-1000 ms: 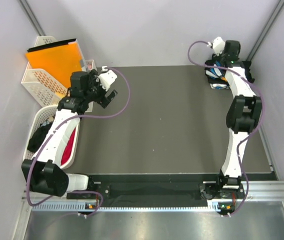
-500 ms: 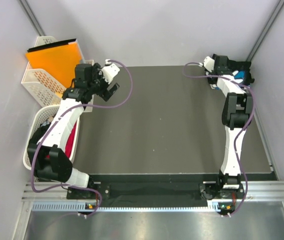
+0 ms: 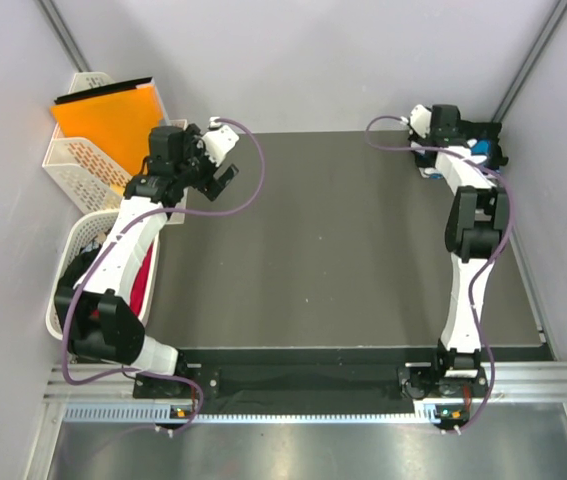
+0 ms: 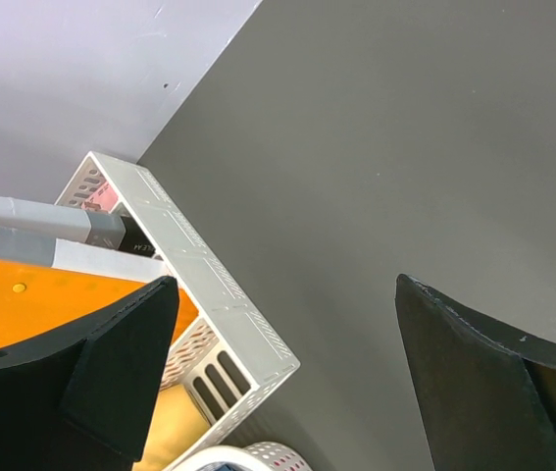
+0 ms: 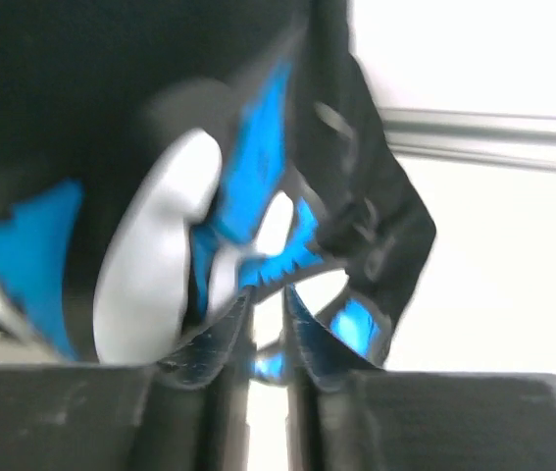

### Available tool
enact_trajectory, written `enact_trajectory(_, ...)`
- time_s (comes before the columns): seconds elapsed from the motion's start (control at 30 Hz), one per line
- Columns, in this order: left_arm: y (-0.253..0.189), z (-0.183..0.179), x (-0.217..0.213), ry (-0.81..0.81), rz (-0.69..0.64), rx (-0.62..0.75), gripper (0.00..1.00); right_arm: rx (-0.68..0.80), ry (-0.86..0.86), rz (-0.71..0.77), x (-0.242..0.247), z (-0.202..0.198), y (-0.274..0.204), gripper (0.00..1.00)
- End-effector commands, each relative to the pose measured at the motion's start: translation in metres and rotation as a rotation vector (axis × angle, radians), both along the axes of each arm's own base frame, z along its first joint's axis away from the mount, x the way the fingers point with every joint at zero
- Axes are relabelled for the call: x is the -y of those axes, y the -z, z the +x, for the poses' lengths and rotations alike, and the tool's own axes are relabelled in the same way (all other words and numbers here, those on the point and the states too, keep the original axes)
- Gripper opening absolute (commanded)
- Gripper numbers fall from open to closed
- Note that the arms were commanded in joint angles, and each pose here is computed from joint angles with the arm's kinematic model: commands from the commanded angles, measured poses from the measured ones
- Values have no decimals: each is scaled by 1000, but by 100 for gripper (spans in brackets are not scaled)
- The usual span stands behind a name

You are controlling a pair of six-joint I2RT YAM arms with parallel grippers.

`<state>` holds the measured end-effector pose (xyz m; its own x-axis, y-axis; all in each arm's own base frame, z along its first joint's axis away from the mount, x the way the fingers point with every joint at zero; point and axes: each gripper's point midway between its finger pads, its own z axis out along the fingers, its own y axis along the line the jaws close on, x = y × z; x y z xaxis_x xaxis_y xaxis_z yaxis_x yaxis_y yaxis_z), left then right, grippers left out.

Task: Fold and stack the t-shirts
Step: Put the neatly folded tshirt into the corner of the board with the right arm

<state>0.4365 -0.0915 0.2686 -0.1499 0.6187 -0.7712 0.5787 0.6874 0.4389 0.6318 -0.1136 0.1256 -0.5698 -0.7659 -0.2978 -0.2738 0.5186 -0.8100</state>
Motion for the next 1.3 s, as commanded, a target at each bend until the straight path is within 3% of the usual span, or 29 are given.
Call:
enact_trajectory(0.0, -43, -3, 2, -5, -37, 116, 96, 166, -46, 112, -28, -20, -121, 42)
enact_trajectory(0.07, -49, -10, -1, -17, -41, 130, 97, 155, -78, 200, -41, -39, -139, 59)
enact_trajectory(0.17, -50, -19, -6, -42, -48, 136, 98, 143, -160, 322, -82, -65, -164, 93)
enact_trajectory(0.23, -46, -25, -9, -59, -52, 130, 99, 163, -160, 389, -93, -79, -178, 100)
enact_trajectory(0.43, -42, -44, -17, -113, -72, 101, 99, 81, -177, 589, -124, -136, -207, 100)
enact_trajectory(0.67, -54, -64, -33, -239, -146, 117, 99, 44, -218, 688, -144, -193, -226, 100)
enact_trajectory(0.87, -69, -82, -36, -277, -221, 148, 99, 69, -249, 768, -156, -225, -242, 100)
enact_trajectory(1.27, -90, -97, -41, -293, -247, 189, 99, 102, -419, 857, -185, -274, -273, 100)
